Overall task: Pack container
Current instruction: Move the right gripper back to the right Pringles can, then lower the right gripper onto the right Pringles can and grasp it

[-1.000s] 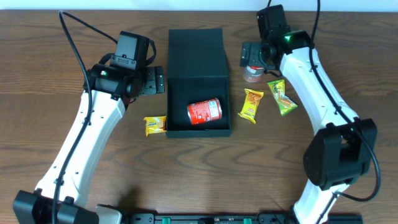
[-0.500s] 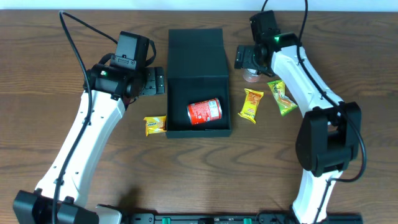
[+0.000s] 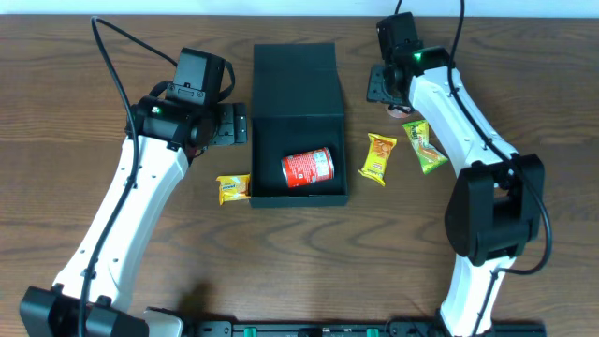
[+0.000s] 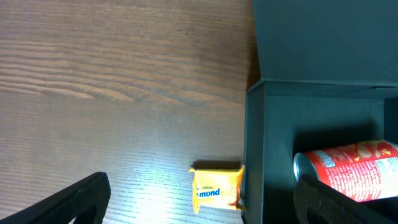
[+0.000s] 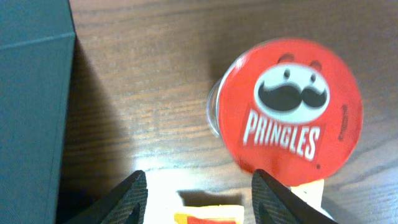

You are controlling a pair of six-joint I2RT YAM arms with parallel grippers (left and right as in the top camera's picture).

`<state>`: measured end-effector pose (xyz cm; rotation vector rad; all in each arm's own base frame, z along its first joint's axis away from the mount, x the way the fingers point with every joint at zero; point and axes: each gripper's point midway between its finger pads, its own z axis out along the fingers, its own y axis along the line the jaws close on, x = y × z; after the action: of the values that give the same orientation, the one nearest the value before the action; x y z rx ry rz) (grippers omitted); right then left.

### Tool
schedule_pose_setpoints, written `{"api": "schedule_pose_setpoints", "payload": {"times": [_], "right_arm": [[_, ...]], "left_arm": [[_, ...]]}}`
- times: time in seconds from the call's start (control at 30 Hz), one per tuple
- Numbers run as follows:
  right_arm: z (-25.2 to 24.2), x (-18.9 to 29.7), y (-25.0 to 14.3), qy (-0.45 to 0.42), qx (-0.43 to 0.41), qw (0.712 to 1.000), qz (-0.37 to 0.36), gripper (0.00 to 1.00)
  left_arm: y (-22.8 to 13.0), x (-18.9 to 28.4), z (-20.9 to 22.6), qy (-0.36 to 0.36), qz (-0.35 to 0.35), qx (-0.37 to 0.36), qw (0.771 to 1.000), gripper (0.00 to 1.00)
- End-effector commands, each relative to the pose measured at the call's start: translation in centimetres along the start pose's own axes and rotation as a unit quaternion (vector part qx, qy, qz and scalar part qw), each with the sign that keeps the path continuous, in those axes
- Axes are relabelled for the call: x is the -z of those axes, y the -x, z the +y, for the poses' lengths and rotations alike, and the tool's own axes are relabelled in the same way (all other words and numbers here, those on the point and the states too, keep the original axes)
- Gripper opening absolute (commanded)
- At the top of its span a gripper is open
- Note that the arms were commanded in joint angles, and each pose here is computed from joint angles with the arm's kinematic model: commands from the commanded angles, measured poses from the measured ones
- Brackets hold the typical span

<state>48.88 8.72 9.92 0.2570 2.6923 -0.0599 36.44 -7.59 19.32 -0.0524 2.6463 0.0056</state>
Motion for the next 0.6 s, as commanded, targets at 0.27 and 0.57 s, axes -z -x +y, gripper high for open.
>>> {"api": "schedule_pose_setpoints", "payload": {"times": [0.27, 0.57], "right_arm": [[-1.5, 0.7, 1.4, -0.021, -0.003, 1.0, -0.007, 0.99], [-4.4, 3.9, 5.5, -0.06, -0.02, 0.997, -0.054, 0.99]], "left_arm": [[-0.2, 0.3, 0.1, 0.001, 0.004, -0.011, 1.0, 0.95], [-0.2, 0.3, 0.1, 0.001, 0.003, -0.013, 1.0, 0.95]]}}
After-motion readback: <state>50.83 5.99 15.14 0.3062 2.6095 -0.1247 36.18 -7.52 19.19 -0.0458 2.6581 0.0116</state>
